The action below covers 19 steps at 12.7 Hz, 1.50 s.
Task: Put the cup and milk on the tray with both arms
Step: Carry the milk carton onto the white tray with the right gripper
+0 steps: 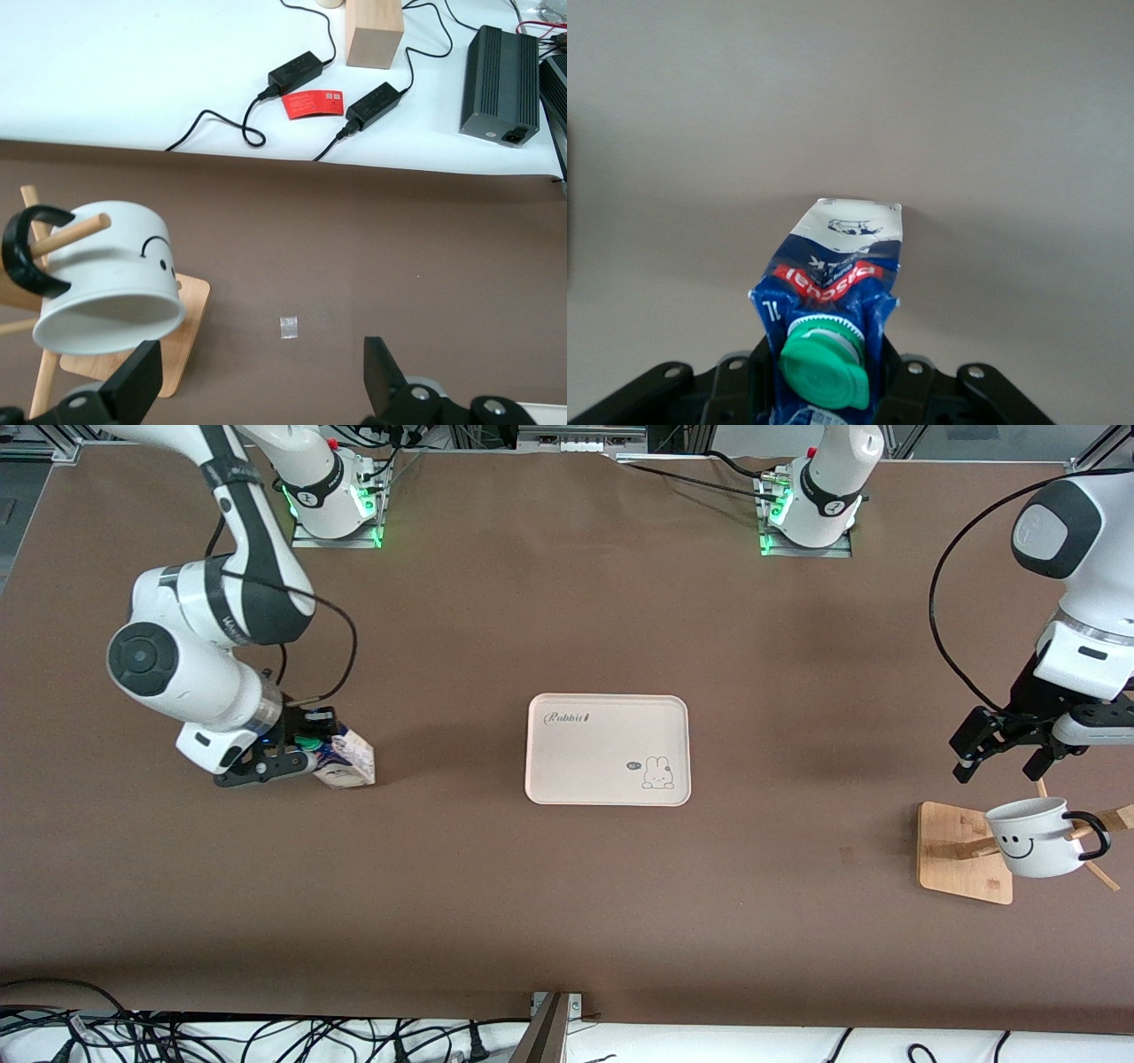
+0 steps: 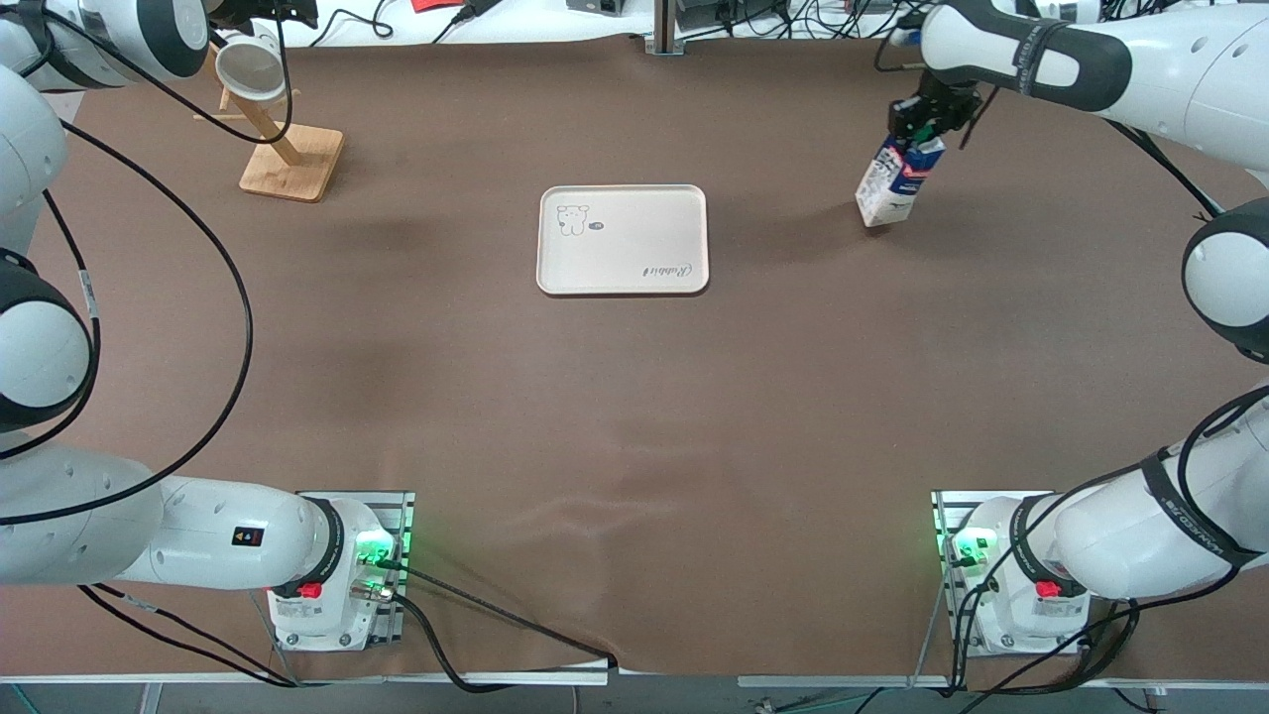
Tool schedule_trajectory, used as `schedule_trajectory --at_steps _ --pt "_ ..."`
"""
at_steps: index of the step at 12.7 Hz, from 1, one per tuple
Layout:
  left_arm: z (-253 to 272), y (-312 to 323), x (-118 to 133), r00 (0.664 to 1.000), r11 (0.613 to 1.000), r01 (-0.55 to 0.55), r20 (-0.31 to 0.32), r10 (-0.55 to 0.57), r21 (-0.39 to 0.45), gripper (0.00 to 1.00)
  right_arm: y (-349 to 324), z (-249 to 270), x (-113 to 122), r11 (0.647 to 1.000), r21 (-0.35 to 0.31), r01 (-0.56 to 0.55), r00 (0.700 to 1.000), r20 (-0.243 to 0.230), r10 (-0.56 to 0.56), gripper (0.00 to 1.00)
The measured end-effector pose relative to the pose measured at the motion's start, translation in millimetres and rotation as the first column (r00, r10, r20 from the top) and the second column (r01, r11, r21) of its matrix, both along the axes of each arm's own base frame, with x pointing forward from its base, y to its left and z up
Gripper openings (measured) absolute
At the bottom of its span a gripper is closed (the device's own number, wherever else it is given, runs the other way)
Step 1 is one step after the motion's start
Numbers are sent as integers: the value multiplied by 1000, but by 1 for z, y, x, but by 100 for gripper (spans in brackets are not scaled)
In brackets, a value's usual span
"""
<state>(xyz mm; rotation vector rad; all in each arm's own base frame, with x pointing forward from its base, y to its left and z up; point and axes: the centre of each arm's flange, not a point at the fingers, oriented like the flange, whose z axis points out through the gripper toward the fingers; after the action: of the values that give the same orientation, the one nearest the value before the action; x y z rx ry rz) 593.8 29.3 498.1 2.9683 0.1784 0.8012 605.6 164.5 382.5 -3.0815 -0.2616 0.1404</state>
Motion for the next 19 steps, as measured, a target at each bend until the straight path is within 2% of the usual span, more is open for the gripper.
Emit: schedule_trajectory --at_steps 2,4,7,9,12,16,18,19 --pt "-8 21 -8 997 996 -67 36 69 -52 100 73 32 -11 992 84 96 995 -27 -94 40" --pt "-25 28 -20 990 993 -99 96 104 -57 100 144 47 -25 973 144 182 983 -60 -175 40" --pt "-44 32 -34 979 988 -135 145 144 -69 100 248 32 -50 958 142 251 967 -83 -241 40" --pt "-48 38 -38 968 978 -177 157 193 -111 100 293 2 -64 958 119 262 965 -50 -257 40" --pt "-59 43 -47 950 970 -211 210 233 -118 100 309 -36 -66 961 70 266 964 -25 -265 40" --pt "-83 50 -52 916 940 -296 227 330 -170 100 307 -42 -61 961 67 269 963 -8 -269 40" --pt "-92 52 -51 906 934 -315 239 349 -171 100 307 -45 -59 962 62 264 964 1 -265 44" --pt "-90 52 -50 899 932 -319 258 355 -171 100 307 -46 -59 963 63 264 964 4 -265 52"
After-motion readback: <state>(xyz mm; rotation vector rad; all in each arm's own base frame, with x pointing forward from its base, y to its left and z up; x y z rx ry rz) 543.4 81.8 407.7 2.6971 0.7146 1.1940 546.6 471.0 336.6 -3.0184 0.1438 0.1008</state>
